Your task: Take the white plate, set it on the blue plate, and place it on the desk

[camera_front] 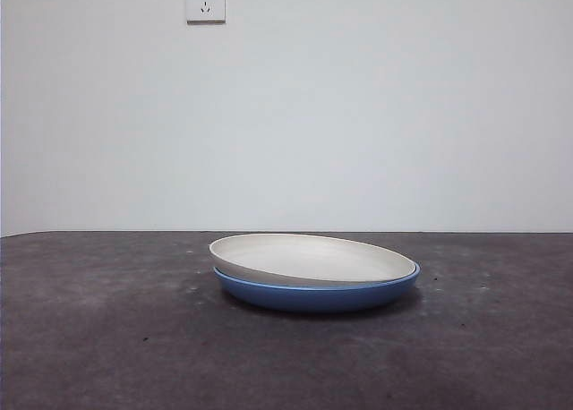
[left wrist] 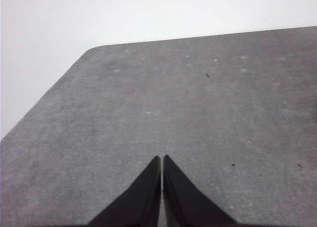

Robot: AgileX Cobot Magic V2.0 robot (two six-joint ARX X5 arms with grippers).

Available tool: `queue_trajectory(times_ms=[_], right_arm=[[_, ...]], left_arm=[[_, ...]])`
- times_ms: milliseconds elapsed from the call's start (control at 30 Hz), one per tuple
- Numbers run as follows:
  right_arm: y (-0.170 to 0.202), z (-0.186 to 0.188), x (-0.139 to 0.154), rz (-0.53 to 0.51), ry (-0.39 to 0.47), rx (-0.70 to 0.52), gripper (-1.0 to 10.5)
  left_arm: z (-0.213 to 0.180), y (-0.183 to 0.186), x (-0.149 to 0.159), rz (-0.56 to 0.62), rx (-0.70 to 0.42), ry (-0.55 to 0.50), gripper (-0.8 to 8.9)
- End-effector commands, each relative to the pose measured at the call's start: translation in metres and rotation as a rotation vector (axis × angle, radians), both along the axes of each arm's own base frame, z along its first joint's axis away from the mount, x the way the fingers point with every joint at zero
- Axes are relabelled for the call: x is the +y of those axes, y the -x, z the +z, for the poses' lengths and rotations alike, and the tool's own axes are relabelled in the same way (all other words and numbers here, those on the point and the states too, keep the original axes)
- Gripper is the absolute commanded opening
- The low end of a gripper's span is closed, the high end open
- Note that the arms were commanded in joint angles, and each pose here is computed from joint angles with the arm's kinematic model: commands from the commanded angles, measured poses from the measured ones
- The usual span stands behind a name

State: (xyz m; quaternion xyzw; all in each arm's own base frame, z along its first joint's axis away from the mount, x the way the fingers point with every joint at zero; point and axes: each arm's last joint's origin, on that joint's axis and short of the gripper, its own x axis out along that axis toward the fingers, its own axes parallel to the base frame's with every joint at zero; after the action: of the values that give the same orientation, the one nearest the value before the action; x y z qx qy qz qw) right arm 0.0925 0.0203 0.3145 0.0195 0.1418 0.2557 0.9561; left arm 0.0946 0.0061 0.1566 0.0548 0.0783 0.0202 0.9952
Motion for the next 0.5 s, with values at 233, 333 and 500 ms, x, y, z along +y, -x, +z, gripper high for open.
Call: queue_trajectory(times_ms=[233,333,500], right_arm=[[0.011,-0.058,-0.013,-0.189,0.044,-0.324,0.1],[0.009,-0.080,-0.014,-0.200,0.044,-0.345,0.1],[0.005,-0.113,-0.015,-0.240,0.044,-0.332,0.1]], left_arm=[[-0.007,-0.001,0.000,0.006,0.024,0.004,0.09],[-0.007,-0.001,0.000,0.006,0.025,0.004,0.09],[-0.007,-0.001,0.000,0.006,0.025,0.004,0.09]])
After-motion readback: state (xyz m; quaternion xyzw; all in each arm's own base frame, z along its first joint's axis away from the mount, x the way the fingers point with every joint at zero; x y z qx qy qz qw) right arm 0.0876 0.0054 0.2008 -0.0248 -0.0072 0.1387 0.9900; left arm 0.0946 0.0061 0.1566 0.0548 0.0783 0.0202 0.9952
